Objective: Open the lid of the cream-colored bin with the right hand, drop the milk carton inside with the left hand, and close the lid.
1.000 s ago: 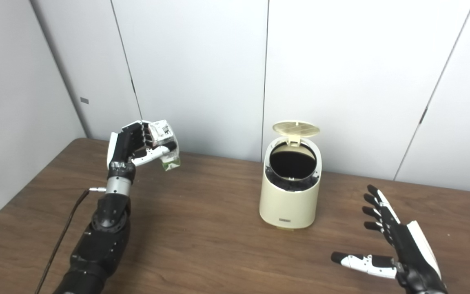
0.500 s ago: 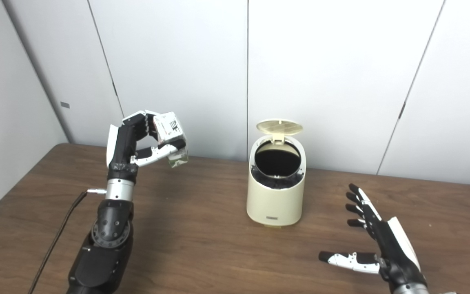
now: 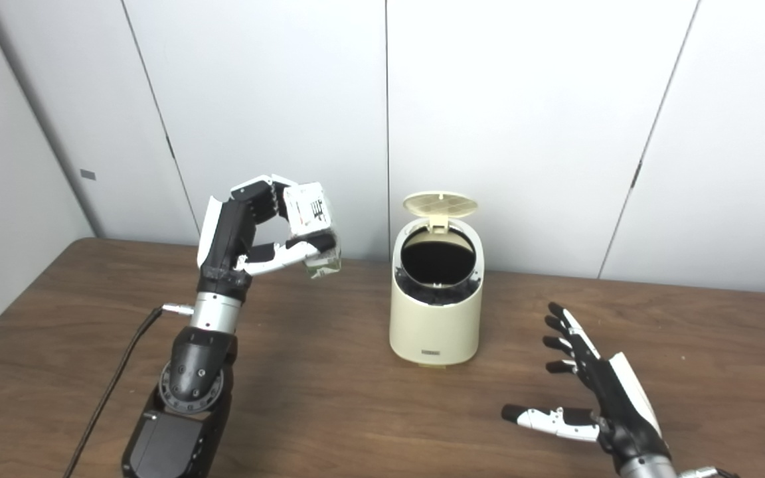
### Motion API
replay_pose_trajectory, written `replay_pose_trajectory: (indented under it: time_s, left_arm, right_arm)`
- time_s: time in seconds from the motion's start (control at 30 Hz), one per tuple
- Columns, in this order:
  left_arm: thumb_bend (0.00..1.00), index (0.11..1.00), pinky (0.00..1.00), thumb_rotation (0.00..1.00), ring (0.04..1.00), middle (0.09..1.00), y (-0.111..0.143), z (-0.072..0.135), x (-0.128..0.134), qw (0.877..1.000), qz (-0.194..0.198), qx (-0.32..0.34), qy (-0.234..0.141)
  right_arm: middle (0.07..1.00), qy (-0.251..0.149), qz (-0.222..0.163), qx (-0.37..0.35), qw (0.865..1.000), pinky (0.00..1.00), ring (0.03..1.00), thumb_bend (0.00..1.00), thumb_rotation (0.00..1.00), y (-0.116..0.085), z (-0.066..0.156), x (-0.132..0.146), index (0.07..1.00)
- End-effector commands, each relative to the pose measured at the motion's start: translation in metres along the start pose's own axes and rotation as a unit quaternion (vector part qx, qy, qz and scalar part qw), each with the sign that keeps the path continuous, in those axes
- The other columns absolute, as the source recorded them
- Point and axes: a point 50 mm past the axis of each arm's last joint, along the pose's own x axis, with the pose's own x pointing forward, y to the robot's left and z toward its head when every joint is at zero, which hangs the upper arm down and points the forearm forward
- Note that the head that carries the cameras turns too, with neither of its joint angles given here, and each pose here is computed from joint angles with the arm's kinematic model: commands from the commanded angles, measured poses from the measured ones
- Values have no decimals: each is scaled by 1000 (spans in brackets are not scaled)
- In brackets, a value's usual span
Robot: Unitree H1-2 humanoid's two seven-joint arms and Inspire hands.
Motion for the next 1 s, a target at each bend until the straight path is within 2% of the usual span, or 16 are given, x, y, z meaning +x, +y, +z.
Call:
replay_pose_trajectory:
  time_s: [0.0, 0.13, 0.33, 0.43, 0.7, 0.97]
  left_arm:
    - [522, 487, 380, 0, 427, 480, -7, 30, 31, 998, 0, -22, -65]
    - [522, 487, 380, 0, 424, 479, -21, 30, 33, 997, -13, -33, -74]
    - [523, 487, 405, 0, 433, 478, -42, 30, 32, 995, -25, -47, -82]
    - [523, 488, 406, 0, 433, 476, -52, 30, 35, 994, -32, -47, -89]
    - [523, 488, 426, 0, 445, 474, -76, 32, 40, 993, -52, -55, -96]
    - [523, 498, 377, 0, 403, 453, -100, 29, 45, 992, -67, -64, -91]
  right_arm:
    - [919, -51, -22, -8, 998, 696, 842, 765, 234, -5, 18, 12, 945]
    - [908, -52, -26, -11, 998, 696, 831, 767, 218, -2, 19, 12, 935]
    - [905, -59, -25, -17, 998, 675, 815, 766, 266, 0, 20, 12, 934]
    - [908, -58, -25, -15, 998, 669, 820, 766, 259, 0, 19, 12, 939]
    - [907, -58, -28, -18, 998, 698, 829, 779, 287, 0, 18, 13, 935]
    - [920, -52, -28, -18, 998, 689, 839, 789, 294, 1, 22, 14, 941]
